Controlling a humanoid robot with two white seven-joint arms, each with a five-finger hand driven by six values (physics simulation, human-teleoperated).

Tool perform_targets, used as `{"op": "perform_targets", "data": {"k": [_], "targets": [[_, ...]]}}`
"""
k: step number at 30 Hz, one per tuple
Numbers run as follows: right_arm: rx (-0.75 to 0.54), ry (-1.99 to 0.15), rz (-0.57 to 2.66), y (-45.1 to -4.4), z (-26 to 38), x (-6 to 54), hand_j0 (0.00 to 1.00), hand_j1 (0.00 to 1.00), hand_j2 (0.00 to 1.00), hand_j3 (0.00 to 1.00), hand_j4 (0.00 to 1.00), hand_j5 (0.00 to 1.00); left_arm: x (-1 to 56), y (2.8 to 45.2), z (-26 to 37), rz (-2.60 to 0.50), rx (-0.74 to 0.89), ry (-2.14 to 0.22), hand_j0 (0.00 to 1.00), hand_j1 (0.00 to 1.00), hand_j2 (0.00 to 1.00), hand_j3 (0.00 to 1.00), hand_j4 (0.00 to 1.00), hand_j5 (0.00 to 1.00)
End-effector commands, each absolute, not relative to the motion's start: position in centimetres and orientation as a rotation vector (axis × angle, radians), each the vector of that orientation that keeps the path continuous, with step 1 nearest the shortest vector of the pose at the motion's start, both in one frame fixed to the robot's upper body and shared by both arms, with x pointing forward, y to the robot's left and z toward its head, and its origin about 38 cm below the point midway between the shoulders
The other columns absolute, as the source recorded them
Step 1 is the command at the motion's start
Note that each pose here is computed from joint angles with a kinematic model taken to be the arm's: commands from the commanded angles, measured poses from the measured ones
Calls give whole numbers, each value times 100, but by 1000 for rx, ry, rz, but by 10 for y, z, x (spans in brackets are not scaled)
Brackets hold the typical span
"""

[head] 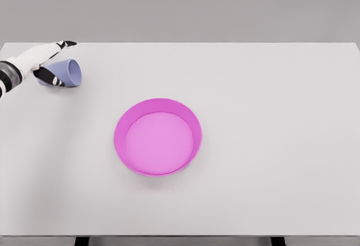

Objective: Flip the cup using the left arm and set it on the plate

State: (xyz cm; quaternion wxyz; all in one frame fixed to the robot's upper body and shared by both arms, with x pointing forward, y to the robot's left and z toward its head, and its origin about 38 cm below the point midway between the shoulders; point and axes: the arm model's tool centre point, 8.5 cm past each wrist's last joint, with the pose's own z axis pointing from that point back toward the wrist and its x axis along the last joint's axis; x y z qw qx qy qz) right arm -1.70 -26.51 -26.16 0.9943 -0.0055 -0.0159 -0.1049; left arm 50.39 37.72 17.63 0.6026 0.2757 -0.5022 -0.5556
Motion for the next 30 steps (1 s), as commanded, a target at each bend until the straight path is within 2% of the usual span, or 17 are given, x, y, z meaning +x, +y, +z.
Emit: {"op": "perform_targets", "data": {"k": [1,20,30], "targets": [[-11,-32,-210,-265,-262,-17,100,100,100,100,100,100,504,376,163,-1294,625,-1131,100,100,100,100,100,100],[-11,-32,-210,-265,-262,-17,100,100,100,100,100,100,514,381,155,-1254,634,-1099,100,100,100,100,100,100],[-11,-32,-210,-265,-262,-17,100,100,100,100,100,100,517,370,146,-1260,619,-1095,100,100,100,100,100,100]]}}
